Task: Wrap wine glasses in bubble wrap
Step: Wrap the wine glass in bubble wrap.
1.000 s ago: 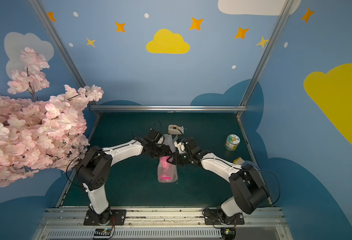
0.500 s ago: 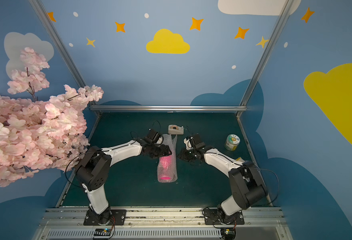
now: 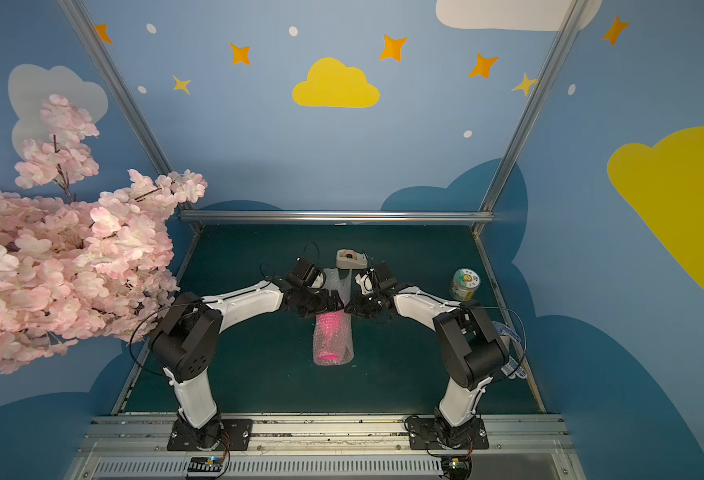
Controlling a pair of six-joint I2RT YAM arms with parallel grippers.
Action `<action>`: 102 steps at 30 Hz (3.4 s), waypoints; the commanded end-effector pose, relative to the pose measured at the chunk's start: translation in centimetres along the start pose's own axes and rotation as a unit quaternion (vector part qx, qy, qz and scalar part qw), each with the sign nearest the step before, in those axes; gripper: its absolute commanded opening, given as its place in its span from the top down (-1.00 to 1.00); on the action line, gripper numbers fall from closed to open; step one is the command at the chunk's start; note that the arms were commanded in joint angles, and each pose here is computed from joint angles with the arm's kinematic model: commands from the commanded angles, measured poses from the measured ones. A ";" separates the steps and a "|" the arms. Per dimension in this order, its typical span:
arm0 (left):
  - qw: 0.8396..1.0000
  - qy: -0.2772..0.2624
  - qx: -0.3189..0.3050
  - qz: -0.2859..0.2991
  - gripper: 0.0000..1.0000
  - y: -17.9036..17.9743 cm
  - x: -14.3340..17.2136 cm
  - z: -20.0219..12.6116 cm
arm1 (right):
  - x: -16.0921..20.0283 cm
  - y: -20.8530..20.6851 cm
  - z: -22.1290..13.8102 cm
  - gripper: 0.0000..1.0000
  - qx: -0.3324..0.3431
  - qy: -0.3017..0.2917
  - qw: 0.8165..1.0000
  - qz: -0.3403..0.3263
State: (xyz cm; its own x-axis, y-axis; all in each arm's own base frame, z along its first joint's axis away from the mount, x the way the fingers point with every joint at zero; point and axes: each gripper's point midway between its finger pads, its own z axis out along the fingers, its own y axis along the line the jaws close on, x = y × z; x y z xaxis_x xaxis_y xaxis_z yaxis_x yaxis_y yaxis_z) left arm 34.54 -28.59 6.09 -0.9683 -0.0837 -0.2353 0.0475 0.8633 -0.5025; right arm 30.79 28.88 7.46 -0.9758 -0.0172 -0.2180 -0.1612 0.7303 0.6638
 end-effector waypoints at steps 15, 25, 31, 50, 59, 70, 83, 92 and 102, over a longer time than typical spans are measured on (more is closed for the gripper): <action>0.999 0.001 0.035 -0.031 -0.99 -0.9 0.1 -1.1 | 0.2 2.7 0.2 0.66 -0.061 -0.009 0.998 0.001; 0.999 0.007 0.012 -0.045 -0.98 -0.2 0.1 -0.5 | 0.8 4.7 -0.2 0.66 -0.090 -0.025 0.996 -0.004; 0.999 0.011 -0.025 -0.045 -0.88 1.0 0.2 0.0 | 1.4 5.5 -0.3 0.65 -0.099 -0.023 0.995 -0.009; 0.994 0.021 -0.077 -0.072 -0.72 2.2 0.1 -0.2 | 8.2 5.6 -2.8 -0.08 0.057 0.022 0.996 -0.072; 0.992 0.030 -0.077 -0.092 -0.72 2.1 0.1 -0.4 | 9.1 5.6 -0.5 0.17 0.118 0.030 0.988 -0.096; 0.991 0.026 -0.089 -0.095 -0.76 2.5 0.0 -0.7 | 8.6 6.0 -0.8 0.78 0.160 0.022 0.981 -0.110; 0.993 0.028 -0.064 -0.099 -0.98 1.5 -0.2 -0.3 | 8.7 8.3 -0.6 1.00 0.090 0.013 0.986 -0.142; 0.993 0.024 -0.064 -0.096 -0.99 1.3 -0.3 -0.2 | 8.4 10.2 0.1 1.00 0.050 0.017 0.986 -0.158; 0.991 0.022 -0.081 -0.103 -0.77 2.1 0.0 -0.2 | 9.2 12.0 0.6 1.00 0.004 0.033 0.984 -0.177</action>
State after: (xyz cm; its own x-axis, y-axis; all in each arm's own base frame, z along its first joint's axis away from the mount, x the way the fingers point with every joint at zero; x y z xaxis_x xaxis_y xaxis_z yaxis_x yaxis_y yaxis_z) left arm 34.61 -26.91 5.82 -0.9641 -0.2413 -0.1108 -0.1757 0.8927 -0.4150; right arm 20.79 36.32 12.10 -0.8875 -0.2771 -0.3681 -0.4418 0.7384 0.5095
